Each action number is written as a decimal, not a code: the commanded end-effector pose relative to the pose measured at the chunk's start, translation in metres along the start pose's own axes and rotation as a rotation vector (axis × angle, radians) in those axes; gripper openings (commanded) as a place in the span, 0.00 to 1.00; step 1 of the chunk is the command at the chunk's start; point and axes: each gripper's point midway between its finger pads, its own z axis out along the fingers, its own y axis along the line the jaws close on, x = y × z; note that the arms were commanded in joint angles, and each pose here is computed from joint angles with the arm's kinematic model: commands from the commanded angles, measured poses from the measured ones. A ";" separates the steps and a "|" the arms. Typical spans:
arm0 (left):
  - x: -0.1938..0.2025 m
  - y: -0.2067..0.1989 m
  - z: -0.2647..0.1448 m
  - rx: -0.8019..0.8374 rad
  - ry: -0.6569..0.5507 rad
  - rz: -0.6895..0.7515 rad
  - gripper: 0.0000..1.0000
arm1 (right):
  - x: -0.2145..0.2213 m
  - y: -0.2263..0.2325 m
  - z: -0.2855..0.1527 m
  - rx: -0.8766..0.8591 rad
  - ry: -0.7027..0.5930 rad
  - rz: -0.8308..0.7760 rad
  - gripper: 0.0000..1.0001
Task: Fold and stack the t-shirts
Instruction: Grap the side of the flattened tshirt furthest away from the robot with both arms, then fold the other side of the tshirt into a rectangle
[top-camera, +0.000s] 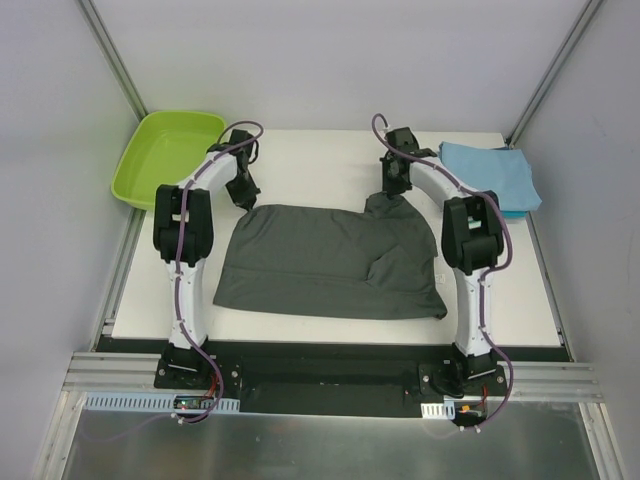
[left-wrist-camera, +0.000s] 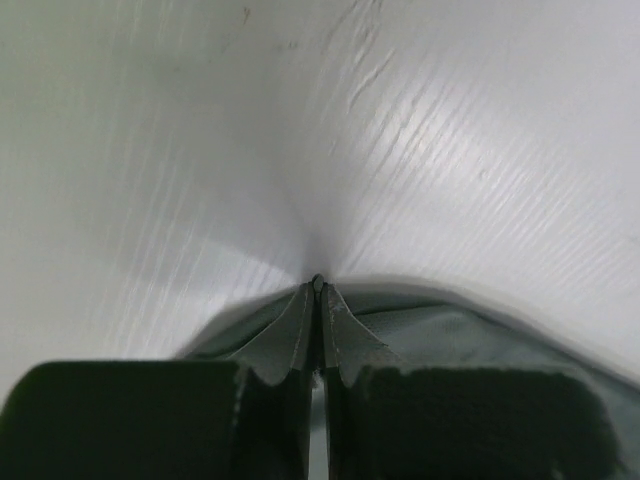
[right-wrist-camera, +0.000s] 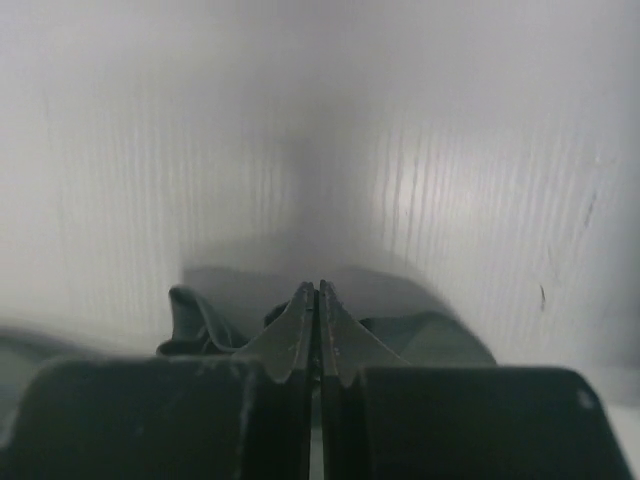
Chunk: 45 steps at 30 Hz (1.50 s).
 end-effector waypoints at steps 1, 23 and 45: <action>0.005 -0.006 -0.044 0.076 -0.029 0.046 0.00 | -0.042 0.011 -0.070 -0.072 -0.206 -0.005 0.00; 0.077 0.034 -0.094 0.164 -0.086 0.187 0.00 | 0.085 0.010 -0.176 -0.204 -0.158 0.019 0.00; 0.058 0.053 -0.124 0.127 -0.261 0.201 0.00 | 0.135 -0.001 -0.225 -0.256 -0.179 0.017 0.00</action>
